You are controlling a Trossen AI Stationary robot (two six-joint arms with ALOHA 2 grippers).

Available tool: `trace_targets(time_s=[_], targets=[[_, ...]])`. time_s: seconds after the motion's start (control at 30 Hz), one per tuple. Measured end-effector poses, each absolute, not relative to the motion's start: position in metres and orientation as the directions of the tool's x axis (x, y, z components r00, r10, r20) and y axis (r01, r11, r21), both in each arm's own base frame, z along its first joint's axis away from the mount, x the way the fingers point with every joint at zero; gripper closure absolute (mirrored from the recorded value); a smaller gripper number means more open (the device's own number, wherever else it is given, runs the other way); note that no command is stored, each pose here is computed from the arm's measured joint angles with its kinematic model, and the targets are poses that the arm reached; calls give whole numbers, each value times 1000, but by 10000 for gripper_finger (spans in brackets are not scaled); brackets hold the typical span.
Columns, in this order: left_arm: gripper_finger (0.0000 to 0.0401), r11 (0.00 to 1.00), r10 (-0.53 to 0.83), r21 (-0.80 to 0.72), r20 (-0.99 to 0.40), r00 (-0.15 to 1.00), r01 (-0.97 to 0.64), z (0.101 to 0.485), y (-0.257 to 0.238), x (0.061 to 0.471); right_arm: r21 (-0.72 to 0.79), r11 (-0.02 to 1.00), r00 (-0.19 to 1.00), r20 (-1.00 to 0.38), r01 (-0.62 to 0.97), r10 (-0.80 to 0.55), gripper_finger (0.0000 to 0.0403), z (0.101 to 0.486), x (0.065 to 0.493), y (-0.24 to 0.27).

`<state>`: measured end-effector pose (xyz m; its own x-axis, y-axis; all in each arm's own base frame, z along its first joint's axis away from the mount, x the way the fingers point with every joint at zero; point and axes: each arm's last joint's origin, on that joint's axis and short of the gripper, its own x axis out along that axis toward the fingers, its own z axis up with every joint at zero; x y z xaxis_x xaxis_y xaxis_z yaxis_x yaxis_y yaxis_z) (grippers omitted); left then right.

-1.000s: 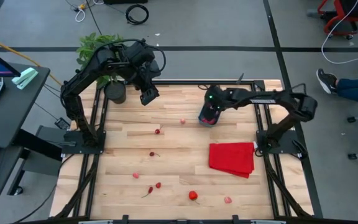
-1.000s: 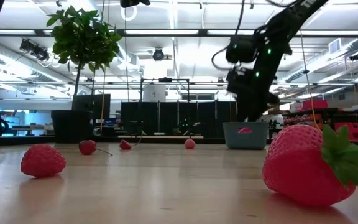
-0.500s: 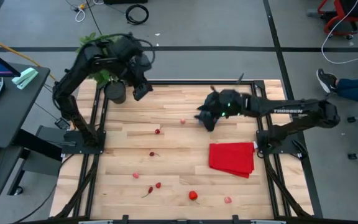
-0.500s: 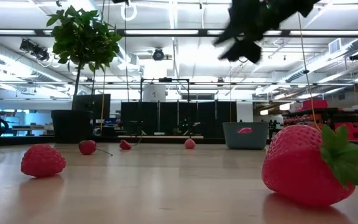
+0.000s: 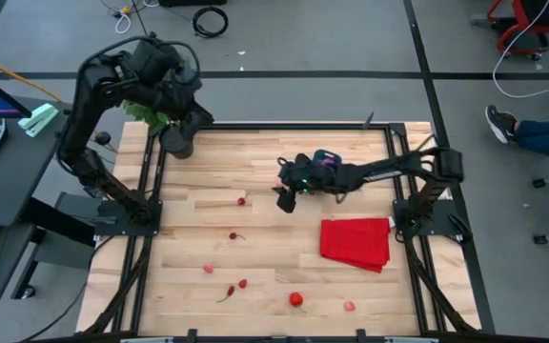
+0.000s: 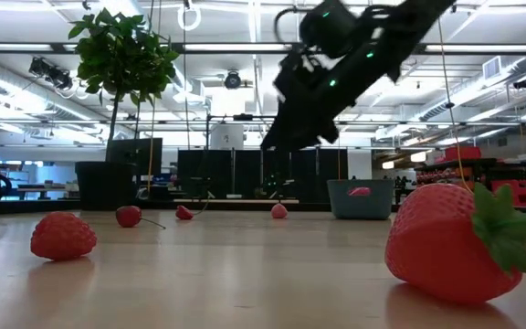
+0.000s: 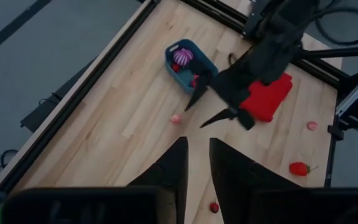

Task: Pick and placing Produce into tupperware
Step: Put the peach into the bin

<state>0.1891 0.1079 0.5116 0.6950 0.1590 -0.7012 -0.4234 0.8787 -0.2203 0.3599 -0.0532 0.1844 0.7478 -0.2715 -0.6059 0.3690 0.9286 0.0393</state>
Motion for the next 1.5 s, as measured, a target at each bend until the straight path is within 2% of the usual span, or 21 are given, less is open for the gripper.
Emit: trace_targets(time_s=[0.1, 0.2, 0.27, 0.33, 0.57, 0.9, 1.17, 1.37, 1.5], targets=[[321, 877, 163, -220, -700, 695, -427, 512, 108, 188, -50, 951, 663, -705, 305, -250, 158, 184, 374, -69], [317, 877, 163, -220, -701, 695, -427, 512, 109, 188, -27, 947, 559, -802, 319, -211, 158, 187, 385, -93], [315, 877, 162, -220, -701, 695, -427, 512, 108, 188, 56, 934, 527, -837, 353, -149, 158, 193, 390, -109], [314, 877, 163, -220, -701, 695, -427, 512, 109, 188, 119, 922, 523, -846, 369, -101, 158, 202, 395, -122], [322, 877, 162, -220, -701, 695, -426, 512, 109, 188, 142, 939, 495, -868, 313, -34, 158, 214, 401, -128], [312, 906, 162, -173, -701, 694, -387, 512, 109, 188, 134, 934, 422, -906, 330, -19, 158, 186, 393, -111], [319, 906, 162, -173, -701, 694, -386, 512, 109, 188, 137, 922, 470, -881, 363, -55, 158, 171, 390, -118], [317, 906, 162, -173, -701, 694, -386, 512, 109, 189, 128, 921, 462, -885, 368, -61, 158, 163, 392, -118], [312, 906, 162, -173, -701, 695, -386, 512, 109, 189, 131, 921, 409, -912, 367, -33, 158, 138, 396, -117]])
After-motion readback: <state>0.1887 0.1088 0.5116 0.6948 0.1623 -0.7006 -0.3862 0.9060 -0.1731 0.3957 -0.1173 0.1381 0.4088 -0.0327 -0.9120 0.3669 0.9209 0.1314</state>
